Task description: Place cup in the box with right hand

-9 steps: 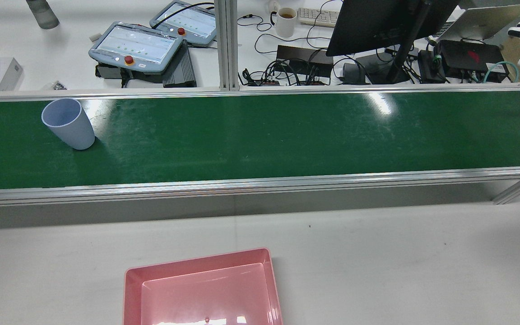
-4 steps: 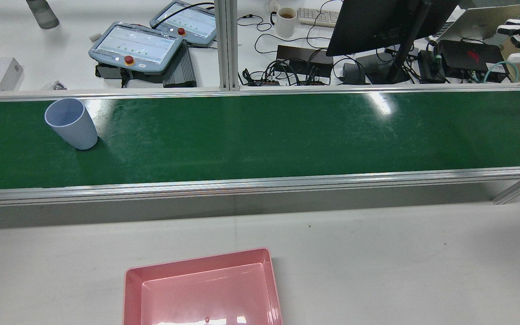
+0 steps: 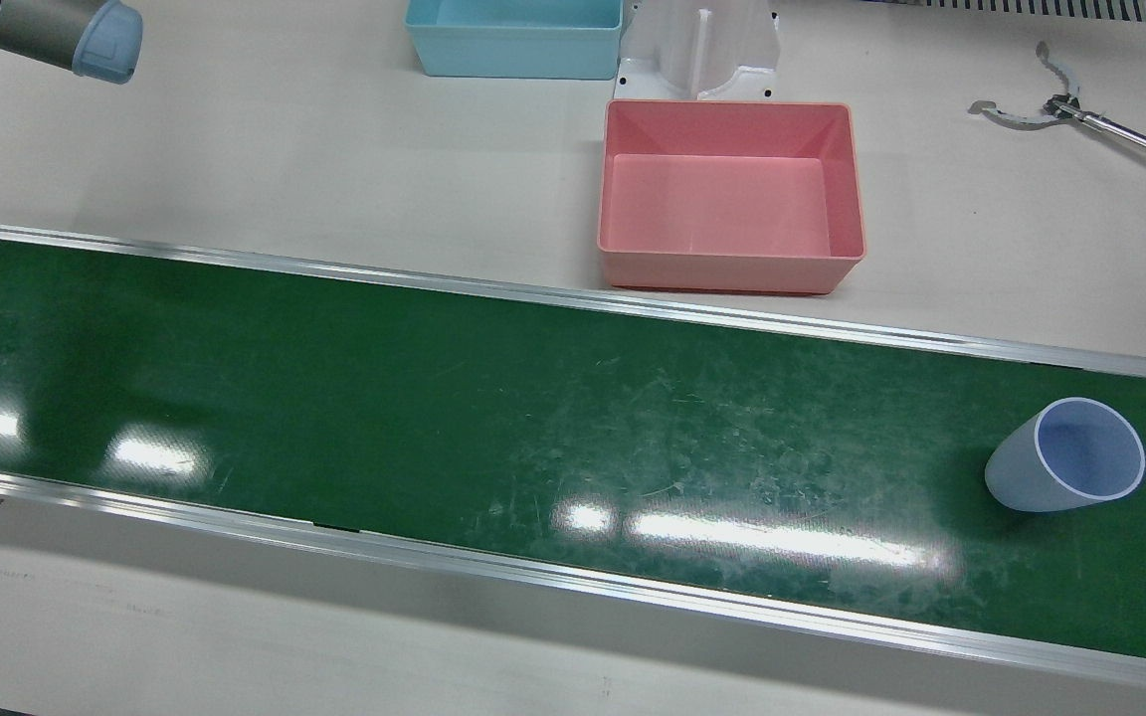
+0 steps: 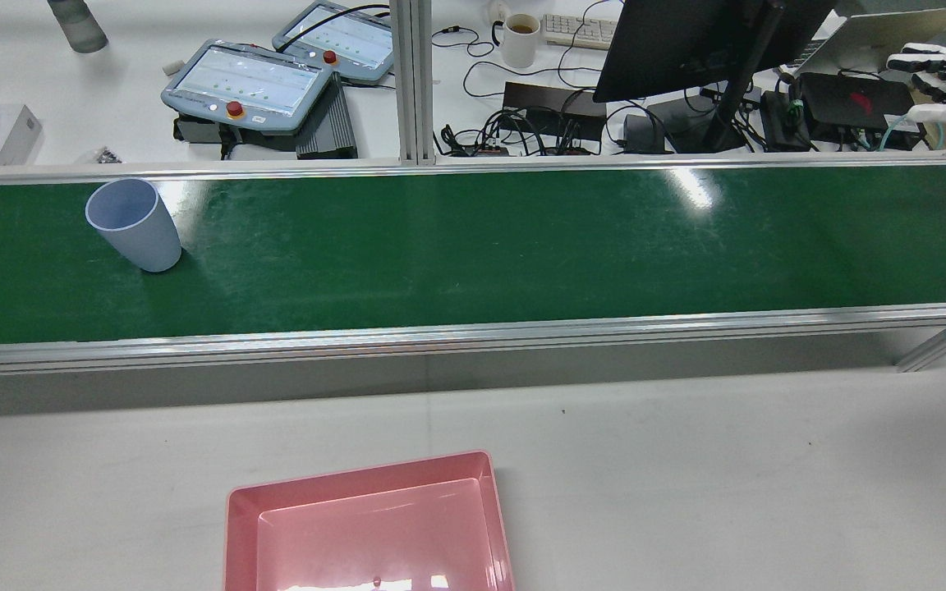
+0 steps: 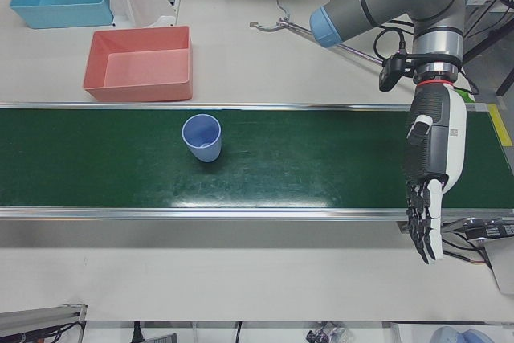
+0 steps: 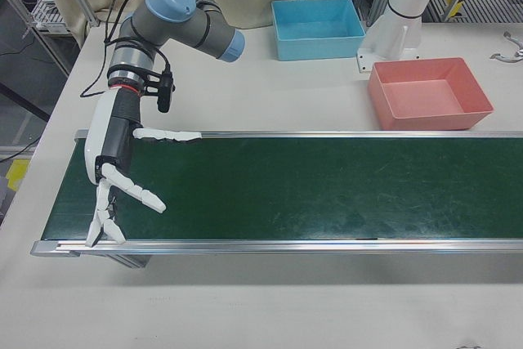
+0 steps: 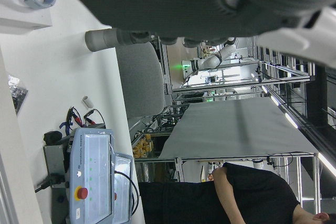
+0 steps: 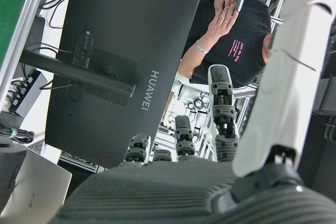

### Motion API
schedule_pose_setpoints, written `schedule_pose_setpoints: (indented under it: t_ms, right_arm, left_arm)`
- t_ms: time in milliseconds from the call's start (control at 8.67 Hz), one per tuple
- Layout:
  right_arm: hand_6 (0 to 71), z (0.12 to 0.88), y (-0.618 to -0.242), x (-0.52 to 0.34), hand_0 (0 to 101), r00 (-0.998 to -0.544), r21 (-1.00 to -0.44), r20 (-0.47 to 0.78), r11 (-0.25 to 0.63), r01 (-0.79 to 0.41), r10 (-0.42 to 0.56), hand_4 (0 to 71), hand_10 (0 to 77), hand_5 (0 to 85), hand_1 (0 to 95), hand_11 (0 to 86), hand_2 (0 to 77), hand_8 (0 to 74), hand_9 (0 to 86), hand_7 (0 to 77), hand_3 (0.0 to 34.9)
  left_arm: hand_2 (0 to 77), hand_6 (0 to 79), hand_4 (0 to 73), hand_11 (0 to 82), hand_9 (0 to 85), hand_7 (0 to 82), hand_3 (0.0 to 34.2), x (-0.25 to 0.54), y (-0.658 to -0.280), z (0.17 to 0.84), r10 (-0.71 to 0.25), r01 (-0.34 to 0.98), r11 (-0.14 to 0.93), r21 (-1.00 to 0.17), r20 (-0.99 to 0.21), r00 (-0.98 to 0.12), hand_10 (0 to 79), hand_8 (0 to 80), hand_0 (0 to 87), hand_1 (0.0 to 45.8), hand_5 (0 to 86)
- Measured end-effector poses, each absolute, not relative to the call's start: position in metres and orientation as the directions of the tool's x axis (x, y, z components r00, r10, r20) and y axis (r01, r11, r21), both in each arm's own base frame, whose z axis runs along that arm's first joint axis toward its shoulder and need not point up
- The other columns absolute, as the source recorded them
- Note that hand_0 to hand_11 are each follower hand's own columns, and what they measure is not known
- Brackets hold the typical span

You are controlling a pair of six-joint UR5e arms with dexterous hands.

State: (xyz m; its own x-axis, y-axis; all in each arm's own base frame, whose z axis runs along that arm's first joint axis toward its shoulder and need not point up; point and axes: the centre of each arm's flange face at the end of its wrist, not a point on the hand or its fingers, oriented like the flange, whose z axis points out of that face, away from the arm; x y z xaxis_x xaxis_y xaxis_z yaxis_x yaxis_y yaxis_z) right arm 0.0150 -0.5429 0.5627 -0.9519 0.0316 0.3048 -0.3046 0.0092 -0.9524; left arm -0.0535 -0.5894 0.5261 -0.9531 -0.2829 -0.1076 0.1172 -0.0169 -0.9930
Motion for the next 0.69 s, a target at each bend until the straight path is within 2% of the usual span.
schedule_pose_setpoints:
  t_ms: [692]
  right_arm:
    - [6.5, 0.5633, -0.5434, 0.0107, 54, -0.951, -0.952, 0.306, 0.01, -0.305, 0.039, 30.0, 6.0, 6.0, 14.7, 10.4, 1.1, 0.5, 3.3, 25.6, 0.0]
  left_arm:
    - [0.5, 0.0, 0.0, 0.0, 0.5, 0.0, 0.0, -0.0535, -0.5894, 0.5262, -0.283, 0.117, -0.017, -0.993, -0.108, -0.953, 0.0, 0.0, 0.0, 0.5, 0.0]
